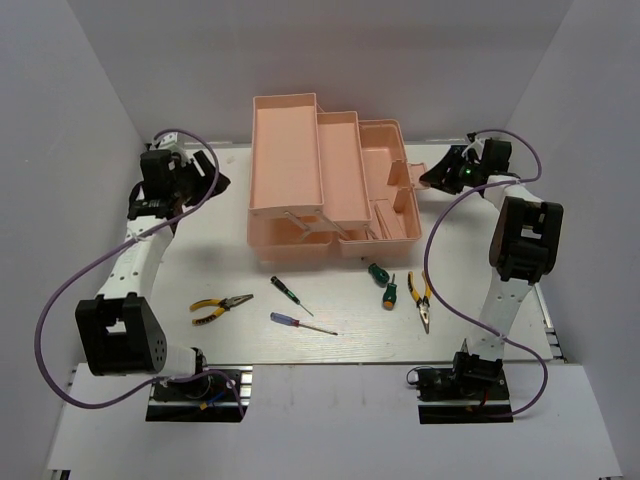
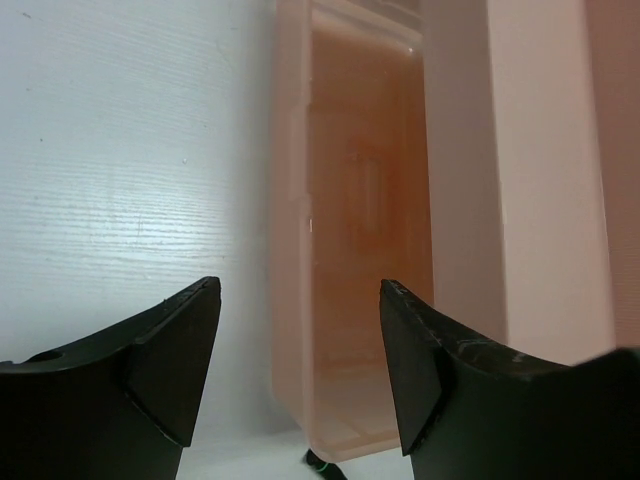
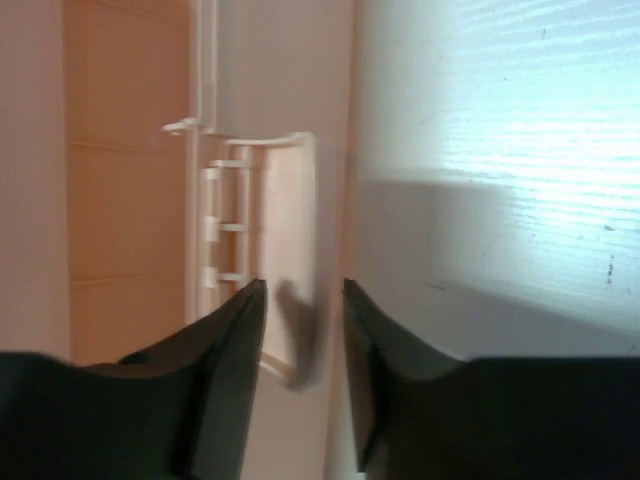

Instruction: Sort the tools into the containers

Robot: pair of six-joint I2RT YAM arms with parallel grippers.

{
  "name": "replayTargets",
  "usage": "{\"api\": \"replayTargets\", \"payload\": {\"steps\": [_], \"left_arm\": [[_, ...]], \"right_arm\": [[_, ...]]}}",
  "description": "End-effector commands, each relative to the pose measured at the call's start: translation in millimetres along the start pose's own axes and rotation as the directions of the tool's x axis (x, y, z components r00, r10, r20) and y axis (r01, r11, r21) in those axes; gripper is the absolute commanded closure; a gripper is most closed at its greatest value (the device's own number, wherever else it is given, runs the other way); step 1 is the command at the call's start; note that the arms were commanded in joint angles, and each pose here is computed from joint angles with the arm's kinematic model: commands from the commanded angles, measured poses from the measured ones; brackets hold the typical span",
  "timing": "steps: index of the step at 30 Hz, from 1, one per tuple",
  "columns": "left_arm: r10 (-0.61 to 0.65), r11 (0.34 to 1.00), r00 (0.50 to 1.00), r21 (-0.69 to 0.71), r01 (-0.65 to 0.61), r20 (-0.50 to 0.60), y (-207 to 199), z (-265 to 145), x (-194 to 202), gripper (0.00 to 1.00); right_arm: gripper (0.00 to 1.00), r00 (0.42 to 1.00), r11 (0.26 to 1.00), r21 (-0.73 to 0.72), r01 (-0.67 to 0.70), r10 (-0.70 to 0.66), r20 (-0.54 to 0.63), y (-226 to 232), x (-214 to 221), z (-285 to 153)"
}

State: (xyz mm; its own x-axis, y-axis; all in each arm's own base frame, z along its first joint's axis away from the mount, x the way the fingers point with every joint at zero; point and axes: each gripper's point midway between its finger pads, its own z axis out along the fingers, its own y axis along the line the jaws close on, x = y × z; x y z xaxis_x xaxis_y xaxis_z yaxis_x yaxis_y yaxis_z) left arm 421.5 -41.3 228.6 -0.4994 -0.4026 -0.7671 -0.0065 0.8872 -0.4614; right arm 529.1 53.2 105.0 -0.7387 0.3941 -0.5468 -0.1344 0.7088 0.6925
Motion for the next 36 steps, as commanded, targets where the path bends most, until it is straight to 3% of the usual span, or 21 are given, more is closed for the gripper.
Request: {"api": "replayTargets", "payload": {"steps": [1, 4, 5, 6, 7, 9, 10, 11, 12, 13, 15, 16, 17, 19, 20, 21, 23, 26, 30, 31, 36], "left_arm": [[0.011, 0.999, 0.999, 0.05, -0.012, 0.03, -17.2, -16.8, -3.6, 0.25], [0.021, 0.993, 0.999, 0.114, -0.025, 0.037, -29.7, -25.7, -2.6, 0.25], [0.029, 0.99, 0.998, 0.136, -0.037, 0.06, -35.7, -33.3, -6.2, 0.25], [0.038, 0.983, 0.998, 0.175, -0.048, 0.058, -46.0, -38.7, -5.4, 0.24], [0.044, 0.979, 0.997, 0.197, -0.057, 0.07, -50.4, -41.8, -6.4, 0.24], [0.056, 0.964, 0.995, 0.255, -0.075, 0.079, -62.6, -52.3, -6.7, 0.24], [0.06, 0.959, 0.995, 0.272, -0.081, 0.083, -65.4, -54.5, -5.5, 0.25], [0.063, 0.954, 0.996, 0.29, -0.079, 0.062, -68.3, -53.7, 2.3, 0.29], [0.081, 0.94, 0.994, 0.327, -0.099, 0.069, -75.0, -59.2, 3.4, 0.36], [0.086, 0.932, 0.994, 0.348, -0.102, 0.06, -79.3, -63.2, 10.1, 0.57], [0.116, 0.922, 0.992, 0.368, -0.124, 0.042, -79.5, -66.9, 20.2, 0.81], [0.129, 0.921, 0.992, 0.369, -0.125, 0.015, -78.4, -65.2, 31.0, 0.95], [0.163, 0.914, 0.987, 0.374, -0.155, 0.011, -80.3, -68.0, 36.2, 1.0], [0.176, 0.929, 0.983, 0.339, -0.148, -0.052, -68.0, -70.7, 60.2, 1.0], [0.185, 0.932, 0.98, 0.328, -0.153, -0.071, -66.2, -71.7, 70.3, 1.0], [0.196, 0.942, 0.977, 0.292, -0.164, -0.083, -59.5, -71.1, 78.3, 0.98], [0.19, 0.958, 0.972, 0.24, -0.154, -0.136, -45.5, -73.1, 104.5, 0.83], [0.19, 0.972, 0.954, 0.182, -0.15, -0.231, -27.7, -73.4, 139.8, 0.63], [0.193, 0.979, 0.942, 0.122, -0.165, -0.275, -15.5, -79.7, 158.5, 0.47], [0.2, 0.978, 0.94, 0.118, -0.174, -0.277, -14.7, -80.8, 162.2, 0.47], [0.215, 0.977, 0.931, 0.071, -0.203, -0.295, -10.0, -88.6, 166.5, 0.39]], "right_arm": [[0.45, 1.0, 1.0, -0.001, 0.017, -0.017, 0.001, 5.5, -2.2, -12.1], [0.23, 0.999, 0.999, -0.018, 0.051, -0.051, -0.003, 14.8, -8.9, -22.0], [0.21, 0.998, 0.998, -0.015, 0.057, -0.057, -0.023, 14.6, -5.9, -27.4], [0.1, 0.997, 0.998, -0.015, 0.068, -0.068, -0.026, 15.5, -6.0, -30.6], [0.1, 0.989, 0.989, -0.021, 0.146, -0.146, -0.009, 23.1, -11.9, -40.2], [0.1, 0.986, 0.987, -0.001, 0.161, -0.161, -0.05, 22.9, 0.0, -52.8], [0.1, 0.954, 0.953, 0.054, 0.299, -0.298, -0.023, 25.3, -11.5, -68.4], [0.1, 0.958, 0.956, 0.076, 0.284, -0.279, -0.071, 19.4, 7.4, -74.5], [0.1, 0.936, 0.931, 0.096, 0.352, -0.347, -0.059, 24.7, 4.2, -86.6], [0.1, 0.916, 0.907, 0.129, 0.401, -0.396, -0.062, 19.8, 8.3, -99.5], [0.12, 0.9, 0.892, 0.135, 0.431, -0.412, -0.143, 12.4, 35.8, -115.0], [0.23, 0.898, 0.895, 0.13, 0.428, -0.404, -0.175, 8.6, 47.9, -120.4], [0.53, 0.877, 0.88, 0.123, 0.46, -0.428, -0.219, 12.1, 59.8, -132.7], [0.79, 0.855, 0.876, 0.117, 0.468, -0.414, -0.313, 0.5, 98.5, -139.8], [0.92, 0.844, 0.858, 0.124, 0.498, -0.446, -0.297, 9.8, 101.0, -149.8], [1.0, 0.836, 0.864, 0.141, 0.484, -0.408, -0.367, -8.5, 137.9, -153.6], [1.0, 0.809, 0.823, 0.146, 0.548, -0.478, -0.343, 1.1, 142.0, -159.4], [1.0, 0.792, 0.831, 0.139, 0.538, -0.442, -0.421, -9.7, 191.6, -162.0], [0.78, 0.772, 0.827, 0.135, 0.545, -0.433, -0.465, -11.0, 214.4, -159.8], [0.71, 0.765, 0.823, 0.14, 0.551, -0.431, -0.479, -13.0, 220.9, -156.5], [0.57, 0.754, 0.821, 0.148, 0.551, -0.414, -0.51, -16.1, 232.3, -146.8]]}}
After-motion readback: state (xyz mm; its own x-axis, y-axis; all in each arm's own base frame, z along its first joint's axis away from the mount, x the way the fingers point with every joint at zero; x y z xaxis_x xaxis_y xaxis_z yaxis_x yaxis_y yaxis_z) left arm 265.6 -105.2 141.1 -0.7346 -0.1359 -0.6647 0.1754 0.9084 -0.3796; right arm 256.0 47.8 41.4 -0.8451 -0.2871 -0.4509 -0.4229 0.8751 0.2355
